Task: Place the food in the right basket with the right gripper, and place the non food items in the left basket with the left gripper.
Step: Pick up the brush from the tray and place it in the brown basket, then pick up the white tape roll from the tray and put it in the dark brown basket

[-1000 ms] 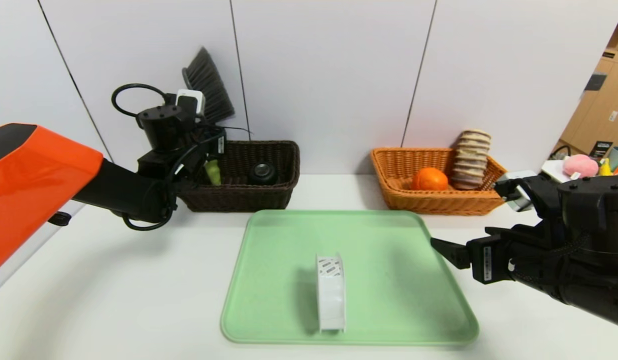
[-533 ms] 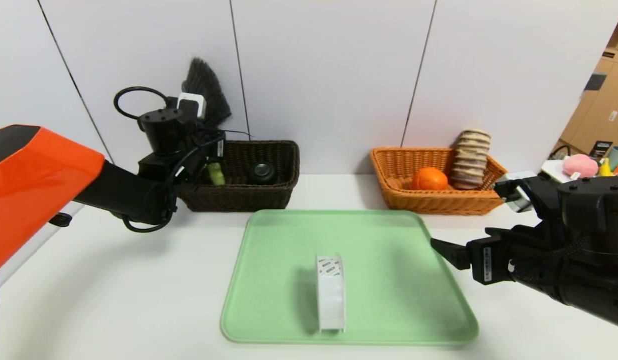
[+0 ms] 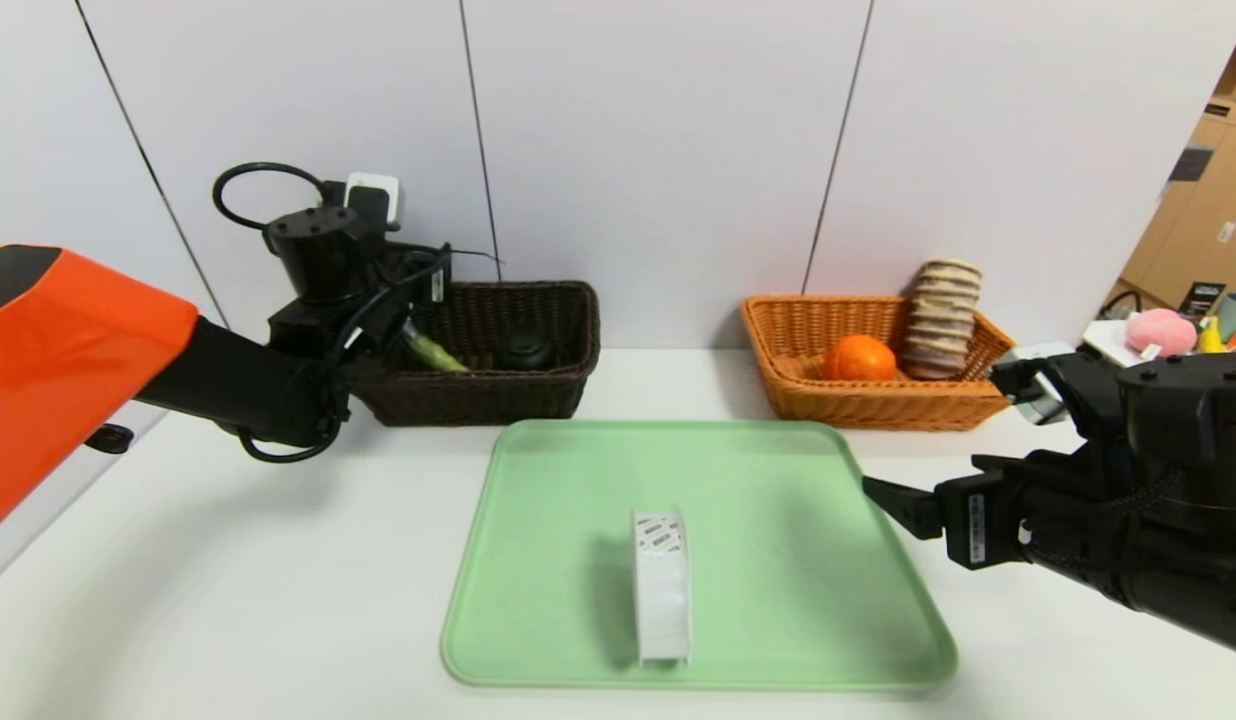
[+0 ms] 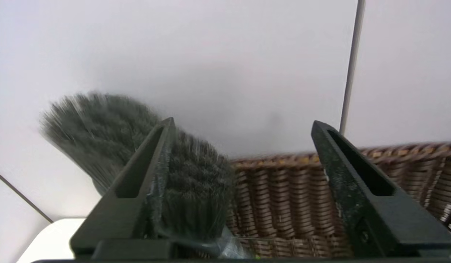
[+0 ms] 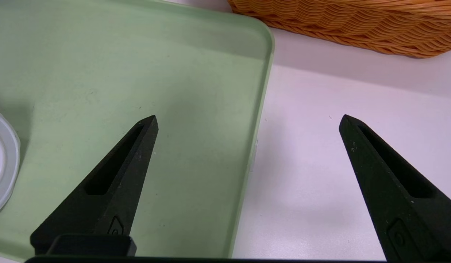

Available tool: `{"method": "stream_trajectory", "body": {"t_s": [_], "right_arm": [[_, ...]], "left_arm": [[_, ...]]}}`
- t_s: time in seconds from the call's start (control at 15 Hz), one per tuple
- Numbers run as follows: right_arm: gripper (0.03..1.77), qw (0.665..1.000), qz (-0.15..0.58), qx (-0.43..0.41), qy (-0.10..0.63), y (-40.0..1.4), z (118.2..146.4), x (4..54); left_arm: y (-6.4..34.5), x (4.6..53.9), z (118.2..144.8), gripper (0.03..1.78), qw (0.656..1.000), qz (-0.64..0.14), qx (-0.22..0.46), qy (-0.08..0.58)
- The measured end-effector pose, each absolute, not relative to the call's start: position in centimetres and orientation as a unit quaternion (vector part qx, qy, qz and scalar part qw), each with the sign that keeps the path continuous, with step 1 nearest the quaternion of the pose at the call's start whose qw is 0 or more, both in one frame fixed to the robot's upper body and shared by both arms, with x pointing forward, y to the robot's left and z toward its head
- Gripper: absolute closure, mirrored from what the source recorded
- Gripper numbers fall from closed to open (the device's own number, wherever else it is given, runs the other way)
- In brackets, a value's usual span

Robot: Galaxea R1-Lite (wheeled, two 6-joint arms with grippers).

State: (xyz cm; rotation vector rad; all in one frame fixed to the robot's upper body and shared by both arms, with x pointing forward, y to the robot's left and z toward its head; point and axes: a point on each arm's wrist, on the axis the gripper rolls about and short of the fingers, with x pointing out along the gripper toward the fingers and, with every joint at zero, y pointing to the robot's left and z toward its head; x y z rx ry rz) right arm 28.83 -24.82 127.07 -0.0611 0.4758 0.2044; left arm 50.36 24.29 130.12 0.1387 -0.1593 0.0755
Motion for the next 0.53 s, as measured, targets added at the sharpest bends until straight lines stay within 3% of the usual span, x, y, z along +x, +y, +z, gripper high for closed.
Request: {"method": "stream_trajectory", "body": {"t_s": [0.4, 0.53], "right_arm": [[0.09, 0.966, 0.103, -0.032, 0.236, -25.0, 126.9, 28.5], [0.09, 0.966, 0.103, -0.032, 0.236, -25.0, 127.0, 28.4]], "left_arm": [[24.8, 48.0, 137.0, 0.28, 0.986, 0.042, 0.072, -0.146], [23.5, 46.1, 138.8, 0.24, 0.989, 0.017, 0.054, -0.135]]}}
